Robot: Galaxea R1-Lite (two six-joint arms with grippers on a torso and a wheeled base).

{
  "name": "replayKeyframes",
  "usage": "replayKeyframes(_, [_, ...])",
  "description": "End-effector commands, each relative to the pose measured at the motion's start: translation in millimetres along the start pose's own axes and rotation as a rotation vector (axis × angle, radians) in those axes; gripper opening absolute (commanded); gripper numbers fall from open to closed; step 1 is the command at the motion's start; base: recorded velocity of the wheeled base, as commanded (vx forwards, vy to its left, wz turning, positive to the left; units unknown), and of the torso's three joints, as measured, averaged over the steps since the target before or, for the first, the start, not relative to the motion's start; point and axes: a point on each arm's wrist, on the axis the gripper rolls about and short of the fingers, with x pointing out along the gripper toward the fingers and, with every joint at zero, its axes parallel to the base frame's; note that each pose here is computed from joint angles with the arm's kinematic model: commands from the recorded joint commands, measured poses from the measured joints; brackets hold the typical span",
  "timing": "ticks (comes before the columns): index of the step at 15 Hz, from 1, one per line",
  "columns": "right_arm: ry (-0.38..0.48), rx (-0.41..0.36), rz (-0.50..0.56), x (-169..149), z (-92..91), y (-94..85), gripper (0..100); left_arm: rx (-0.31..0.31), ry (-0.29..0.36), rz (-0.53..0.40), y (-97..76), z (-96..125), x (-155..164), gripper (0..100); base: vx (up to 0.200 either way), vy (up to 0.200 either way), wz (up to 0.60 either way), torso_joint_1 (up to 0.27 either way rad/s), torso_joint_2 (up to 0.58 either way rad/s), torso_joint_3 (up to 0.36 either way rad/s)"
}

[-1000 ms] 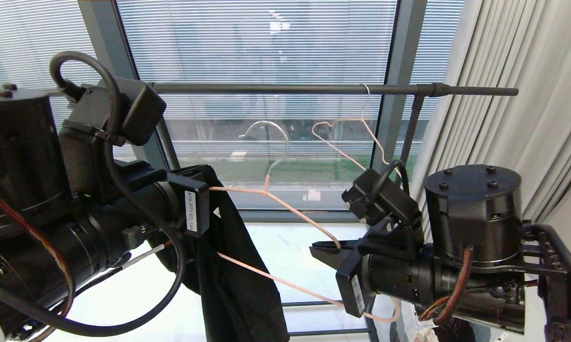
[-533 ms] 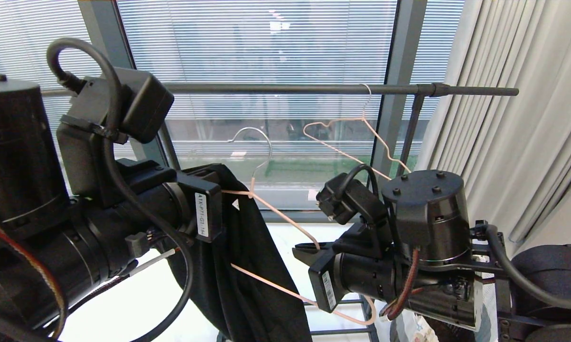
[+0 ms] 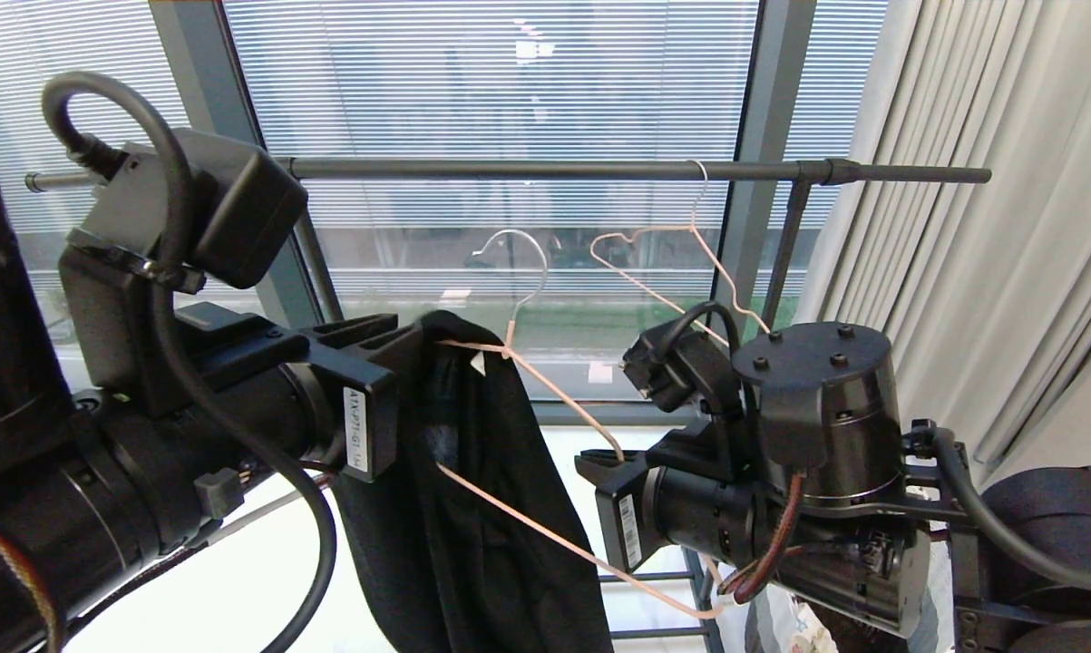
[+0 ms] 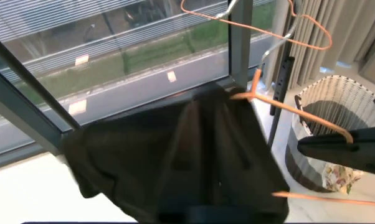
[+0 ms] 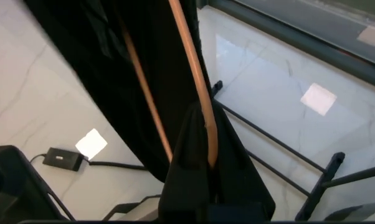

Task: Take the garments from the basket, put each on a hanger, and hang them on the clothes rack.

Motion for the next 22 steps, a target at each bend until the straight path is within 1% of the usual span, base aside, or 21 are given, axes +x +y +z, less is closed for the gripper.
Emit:
replayKeyframes(1, [-0.017,-0.007,0.007,-5.6,3.2,1.0,0,-0.007,-0.012,0.003,1.2,3.3,-1.0,100,0.0,0.0,0.0,0.0,0.0,0.0])
replayKeyframes(3, [-0.064,-0.059,-0.002,-6.3,2.0,0.2,0,-0.018,-0.032,0.006,3.4,8.4,-3.8,100,0.0,0.0,0.0,0.0,0.0,0.0])
replayKeyframes(5, [-0.087,-0.119,-0.012,-10.0,-4.5,-6.0,0,-0.021,-0.036,0.01,7.8,4.8,-11.6,100,0.0,0.0,0.0,0.0,0.0,0.0])
replayKeyframes(6, [-0.099,-0.137,-0.021,-12.8,-8.5,-10.9,0,-0.018,-0.029,0.018,11.9,-1.6,-17.0,100,0.0,0.0,0.0,0.0,0.0,0.0])
replayKeyframes(8, [-0.154,-0.172,-0.034,-20.6,-13.8,-18.9,0,-0.01,-0.012,0.027,19.7,-18.7,-31.1,100,0.0,0.0,0.0,0.0,0.0,0.0])
replayKeyframes(9, [-0.157,-0.18,-0.035,-21.6,-14.7,-19.8,0,-0.011,-0.012,0.027,20.4,-19.9,-32.3,100,0.0,0.0,0.0,0.0,0.0,0.0])
replayKeyframes(10, [-0.18,-0.257,-0.055,-37.1,-17.1,-30.3,0,0.001,0.0,0.011,25.9,-34.6,-43.0,100,0.0,0.0,0.0,0.0,0.0,0.0])
replayKeyframes(11, [-0.192,-0.3,-0.036,-47.8,-17.9,-32.2,0,0.001,-0.001,-0.037,28.0,-42.0,-48.9,100,0.0,0.0,0.0,0.0,0.0,0.0])
replayKeyframes(12, [-0.197,-0.318,-0.021,-54.1,-18.6,-33.3,0,0.003,0.0,-0.062,28.7,-45.3,-50.3,100,0.0,0.0,0.0,0.0,0.0,0.0])
replayKeyframes(13, [-0.202,-0.37,0.005,-70.0,-23.4,-35.4,0,0.044,0.021,-0.105,32.3,-55.9,-50.4,100,0.0,0.0,0.0,0.0,0.0,0.0])
replayKeyframes(14, [-0.204,-0.384,0.009,-75.0,-25.2,-36.1,0,0.072,0.029,-0.113,32.8,-59.1,-49.8,100,0.0,0.0,0.0,0.0,0.0,0.0])
replayKeyframes(15, [-0.223,-0.42,0.031,-90.7,-27.9,-37.5,0,0.152,0.046,-0.166,31.9,-68.0,-49.2,100,0.0,0.0,0.0,0.0,0.0,0.0])
replayKeyframes(16, [-0.233,-0.442,0.047,-99.8,-30.4,-38.5,0,0.174,0.047,-0.223,30.1,-72.0,-49.1,100,0.0,0.0,0.0,0.0,0.0,0.0])
replayKeyframes(18, [-0.245,-0.522,0.07,-111.6,-35.9,-37.8,0,0.226,0.036,-0.345,26.1,-76.8,-48.3,100,0.0,0.0,0.0,0.0,0.0,0.0])
replayKeyframes(19, [-0.249,-0.545,0.092,-115.4,-38.7,-34.4,0,0.277,0.044,-0.405,23.6,-83.7,-47.1,100,0.0,0.0,0.0,0.0,0.0,0.0])
replayKeyframes(20, [-0.25,-0.553,0.119,-118.4,-41.8,-30.0,0,0.323,0.064,-0.43,21.0,-88.5,-42.5,100,0.0,0.0,0.0,0.0,0.0,0.0])
replayKeyframes(22, [-0.246,-0.565,0.152,-121.0,-46.2,-24.0,0,0.332,0.088,-0.446,17.2,-89.8,-35.1,100,0.0,0.0,0.0,0.0,0.0,0.0])
